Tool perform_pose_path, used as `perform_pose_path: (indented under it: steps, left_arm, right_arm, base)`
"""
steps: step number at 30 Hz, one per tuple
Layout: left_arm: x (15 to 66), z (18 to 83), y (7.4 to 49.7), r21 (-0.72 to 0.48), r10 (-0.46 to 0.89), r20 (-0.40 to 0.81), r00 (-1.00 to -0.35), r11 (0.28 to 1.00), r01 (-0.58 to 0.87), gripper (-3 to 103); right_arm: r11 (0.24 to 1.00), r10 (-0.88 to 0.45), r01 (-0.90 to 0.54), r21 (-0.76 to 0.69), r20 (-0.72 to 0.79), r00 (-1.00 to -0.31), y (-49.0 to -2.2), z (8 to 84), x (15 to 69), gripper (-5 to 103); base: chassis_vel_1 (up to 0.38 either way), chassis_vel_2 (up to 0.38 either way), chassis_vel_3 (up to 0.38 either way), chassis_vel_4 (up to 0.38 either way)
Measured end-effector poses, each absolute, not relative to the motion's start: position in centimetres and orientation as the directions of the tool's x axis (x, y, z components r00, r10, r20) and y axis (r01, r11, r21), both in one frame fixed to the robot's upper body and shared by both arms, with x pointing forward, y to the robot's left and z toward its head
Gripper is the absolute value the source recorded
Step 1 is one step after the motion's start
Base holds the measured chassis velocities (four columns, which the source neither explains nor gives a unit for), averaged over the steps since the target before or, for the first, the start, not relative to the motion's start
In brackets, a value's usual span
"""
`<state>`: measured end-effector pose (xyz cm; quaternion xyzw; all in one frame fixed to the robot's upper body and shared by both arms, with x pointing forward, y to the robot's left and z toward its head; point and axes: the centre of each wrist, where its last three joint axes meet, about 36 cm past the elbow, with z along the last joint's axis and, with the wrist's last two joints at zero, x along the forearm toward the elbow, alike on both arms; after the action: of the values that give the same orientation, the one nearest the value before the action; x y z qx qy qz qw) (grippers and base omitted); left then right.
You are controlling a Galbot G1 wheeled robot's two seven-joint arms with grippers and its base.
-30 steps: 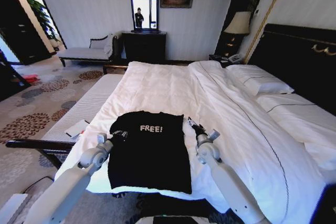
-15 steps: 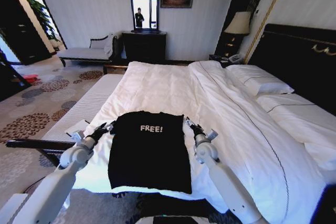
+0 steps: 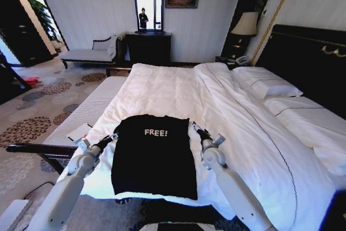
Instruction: Fold the clothes on the bed.
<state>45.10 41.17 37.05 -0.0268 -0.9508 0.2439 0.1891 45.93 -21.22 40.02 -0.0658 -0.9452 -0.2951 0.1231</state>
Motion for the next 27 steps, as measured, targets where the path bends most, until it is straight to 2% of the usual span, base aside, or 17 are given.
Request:
perform_pose_path:
  steps: [4, 8, 11, 13, 14, 15, 18, 21, 22, 24, 25, 27]
  left_arm:
    - [45.1, 36.9, 41.1, -0.476, 0.144, 0.348, -0.927, 0.878, -0.042, 101]
    - [45.1, 36.8, 41.0, -0.479, 0.144, 0.349, -0.926, 0.877, -0.044, 94]
    - [45.0, 36.5, 40.6, -0.485, 0.142, 0.354, -0.924, 0.873, -0.051, 78]
    - [45.0, 36.4, 40.5, -0.485, 0.142, 0.357, -0.923, 0.873, -0.053, 78]
    - [45.0, 36.1, 40.4, -0.483, 0.139, 0.363, -0.921, 0.874, -0.058, 72]
    - [45.1, 36.0, 40.3, -0.481, 0.136, 0.367, -0.920, 0.874, -0.063, 61]
    - [45.1, 35.9, 40.4, -0.480, 0.132, 0.370, -0.920, 0.875, -0.067, 56]
    - [45.2, 35.9, 40.5, -0.480, 0.126, 0.369, -0.921, 0.874, -0.073, 40]
    - [45.2, 35.9, 40.5, -0.480, 0.126, 0.369, -0.921, 0.874, -0.073, 40]
    - [45.2, 36.2, 40.7, -0.481, 0.121, 0.363, -0.924, 0.873, -0.075, 29]
    - [45.2, 36.2, 40.8, -0.482, 0.120, 0.361, -0.925, 0.873, -0.075, 29]
    - [45.3, 36.6, 41.1, -0.483, 0.115, 0.352, -0.929, 0.872, -0.075, 19]
  right_arm:
    - [0.816, 0.052, 0.197, 0.543, 0.271, -0.961, -21.2, 40.1, 45.9, 100]
    - [0.815, 0.051, 0.198, 0.544, 0.272, -0.961, -21.1, 40.1, 45.9, 100]
    - [0.814, 0.051, 0.199, 0.546, 0.274, -0.960, -20.9, 40.1, 45.9, 100]
    - [0.813, 0.052, 0.200, 0.546, 0.275, -0.960, -20.9, 40.1, 45.9, 100]
    - [0.813, 0.053, 0.202, 0.546, 0.276, -0.960, -20.9, 40.1, 45.9, 100]
    - [0.814, 0.054, 0.203, 0.544, 0.277, -0.959, -20.9, 40.1, 45.9, 100]
    - [0.815, 0.056, 0.204, 0.542, 0.277, -0.959, -21.0, 40.1, 45.9, 100]
    - [0.817, 0.060, 0.206, 0.538, 0.276, -0.959, -21.3, 40.2, 45.9, 100]
    - [0.817, 0.060, 0.206, 0.538, 0.276, -0.959, -21.3, 40.2, 45.9, 100]
    - [0.817, 0.061, 0.207, 0.538, 0.277, -0.959, -21.3, 40.3, 45.9, 100]
    - [0.817, 0.061, 0.207, 0.538, 0.277, -0.959, -21.3, 40.2, 45.9, 100]
    - [0.816, 0.061, 0.209, 0.540, 0.279, -0.958, -21.2, 40.2, 45.9, 100]
  base:
    - [0.000, 0.000, 0.000, 0.000]
    - [0.000, 0.000, 0.000, 0.000]
    - [0.000, 0.000, 0.000, 0.000]
    - [0.000, 0.000, 0.000, 0.000]
    - [0.000, 0.000, 0.000, 0.000]
    - [0.000, 0.000, 0.000, 0.000]
    - [0.000, 0.000, 0.000, 0.000]
    - [0.000, 0.000, 0.000, 0.000]
    - [0.000, 0.000, 0.000, 0.000]
    - [0.000, 0.000, 0.000, 0.000]
    - [0.000, 0.000, 0.000, 0.000]
    - [0.000, 0.000, 0.000, 0.000]
